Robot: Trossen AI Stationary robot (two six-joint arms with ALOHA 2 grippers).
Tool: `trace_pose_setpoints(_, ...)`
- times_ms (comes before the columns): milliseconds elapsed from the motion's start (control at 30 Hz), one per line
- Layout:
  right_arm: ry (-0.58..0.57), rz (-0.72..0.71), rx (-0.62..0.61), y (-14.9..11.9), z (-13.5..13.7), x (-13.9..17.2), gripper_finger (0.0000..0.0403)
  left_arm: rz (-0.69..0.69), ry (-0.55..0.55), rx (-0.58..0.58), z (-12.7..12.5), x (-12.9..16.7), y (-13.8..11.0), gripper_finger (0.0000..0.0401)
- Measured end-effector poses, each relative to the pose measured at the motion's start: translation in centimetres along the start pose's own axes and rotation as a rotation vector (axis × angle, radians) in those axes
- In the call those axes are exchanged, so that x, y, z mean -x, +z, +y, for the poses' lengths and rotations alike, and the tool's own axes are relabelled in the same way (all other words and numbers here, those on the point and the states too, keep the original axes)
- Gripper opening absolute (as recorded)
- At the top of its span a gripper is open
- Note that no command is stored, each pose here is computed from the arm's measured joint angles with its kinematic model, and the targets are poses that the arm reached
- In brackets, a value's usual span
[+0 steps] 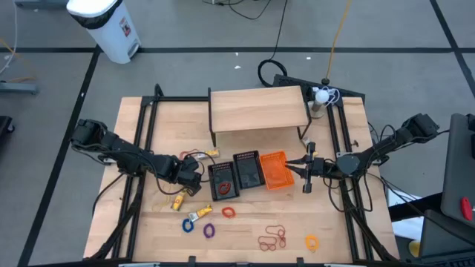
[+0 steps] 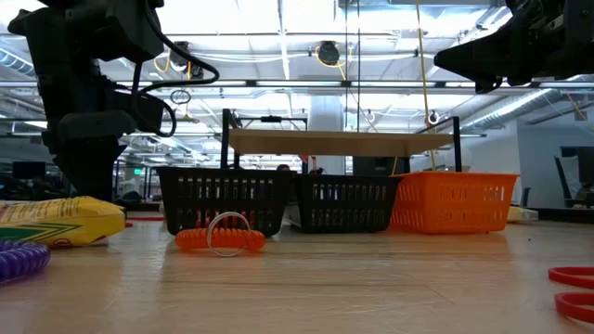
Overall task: Pick & Place Office Desk Supplies
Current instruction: Put the orange rubber band into the right black bin
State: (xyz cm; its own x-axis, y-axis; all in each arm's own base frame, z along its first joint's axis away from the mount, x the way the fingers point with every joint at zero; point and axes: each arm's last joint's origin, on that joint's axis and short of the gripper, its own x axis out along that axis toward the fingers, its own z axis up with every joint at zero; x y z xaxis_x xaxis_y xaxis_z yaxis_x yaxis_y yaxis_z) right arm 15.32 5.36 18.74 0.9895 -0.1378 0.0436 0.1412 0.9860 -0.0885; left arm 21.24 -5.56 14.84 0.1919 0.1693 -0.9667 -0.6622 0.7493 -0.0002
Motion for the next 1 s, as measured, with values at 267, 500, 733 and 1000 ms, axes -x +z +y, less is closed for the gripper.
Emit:
trace_pose_setpoints(267, 0.0, 0.0, 0.0, 0.0, 0.0, 0.0, 0.0045, 0.0, 0.0, 0.003, 0.0, 0.0, 0.0, 0.0115)
trace_pose_setpoints(500, 0.0, 0.0, 0.0, 0.0, 0.0, 0.0, 0.0045, -0.001, 0.001, 0.003, 0.0, 0.0, 0.0, 0.0115)
trace_pose_setpoints(733, 0.0, 0.0, 0.0, 0.0, 0.0, 0.0, 0.0045, -0.131, 0.064, 0.014, -0.3, 0.2, -0.4, 0.0115)
trace_pose_setpoints(1000, 0.0, 0.001, 0.0, 0.0, 0.0, 0.0, 0.0045, -0.331, 0.097, -0.13, -1.9, 1.3, -3.2, 0.0115)
